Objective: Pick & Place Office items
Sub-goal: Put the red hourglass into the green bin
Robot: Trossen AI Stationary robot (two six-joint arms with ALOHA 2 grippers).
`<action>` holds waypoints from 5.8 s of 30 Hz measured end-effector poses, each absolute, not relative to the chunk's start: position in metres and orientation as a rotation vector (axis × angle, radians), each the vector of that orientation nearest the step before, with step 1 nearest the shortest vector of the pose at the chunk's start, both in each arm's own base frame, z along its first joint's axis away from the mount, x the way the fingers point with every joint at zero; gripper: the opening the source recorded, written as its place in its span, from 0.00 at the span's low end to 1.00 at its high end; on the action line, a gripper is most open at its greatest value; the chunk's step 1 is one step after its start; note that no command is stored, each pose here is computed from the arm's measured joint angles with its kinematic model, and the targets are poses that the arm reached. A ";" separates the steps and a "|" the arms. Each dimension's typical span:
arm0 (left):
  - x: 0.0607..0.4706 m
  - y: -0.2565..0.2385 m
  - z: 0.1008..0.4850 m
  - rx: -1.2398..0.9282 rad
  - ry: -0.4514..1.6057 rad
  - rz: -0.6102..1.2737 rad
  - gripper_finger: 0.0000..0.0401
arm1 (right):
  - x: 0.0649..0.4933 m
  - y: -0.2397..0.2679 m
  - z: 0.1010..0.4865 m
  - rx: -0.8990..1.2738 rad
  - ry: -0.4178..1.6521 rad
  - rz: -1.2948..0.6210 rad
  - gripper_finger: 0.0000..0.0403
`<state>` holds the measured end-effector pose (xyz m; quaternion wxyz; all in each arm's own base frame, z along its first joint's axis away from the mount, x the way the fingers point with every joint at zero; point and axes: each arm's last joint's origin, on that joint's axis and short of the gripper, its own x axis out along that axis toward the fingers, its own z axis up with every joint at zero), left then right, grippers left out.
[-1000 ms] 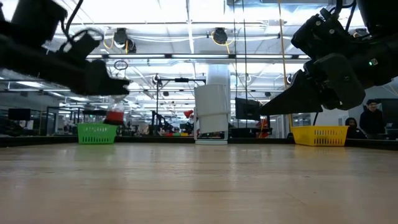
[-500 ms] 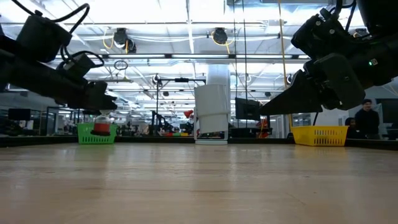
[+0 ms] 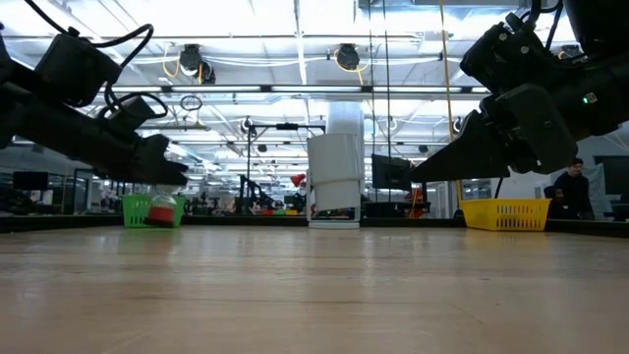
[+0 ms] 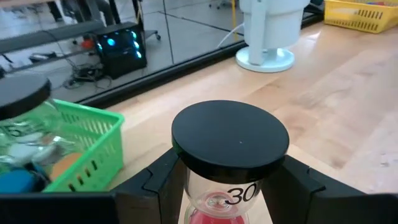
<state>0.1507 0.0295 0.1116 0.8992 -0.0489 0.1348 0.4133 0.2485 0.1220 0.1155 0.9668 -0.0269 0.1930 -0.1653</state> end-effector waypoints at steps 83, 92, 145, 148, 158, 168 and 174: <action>0.221 0.069 0.193 -0.228 1.173 0.738 0.52 | 0.248 0.122 0.115 -0.054 0.392 -0.331 0.00; 0.187 0.083 0.254 -0.261 1.053 0.956 0.52 | 0.248 0.122 0.115 -0.054 0.394 -0.329 0.00; 0.117 0.149 0.193 -0.507 0.907 1.209 0.54 | 0.247 0.125 0.115 -0.058 0.392 -0.319 0.00; 0.118 0.149 0.196 -0.506 0.913 1.187 0.59 | 0.247 0.125 0.115 -0.057 0.392 -0.319 0.00; 0.117 0.150 0.211 -0.456 0.981 1.190 0.79 | 0.247 0.125 0.115 -0.058 0.392 -0.319 0.00; 0.122 0.136 0.251 -0.421 1.124 1.103 0.62 | 0.247 0.125 0.115 -0.058 0.392 -0.319 0.00; 0.123 0.132 0.236 -0.376 1.152 1.127 0.31 | 0.247 0.125 0.115 -0.057 0.392 -0.319 0.00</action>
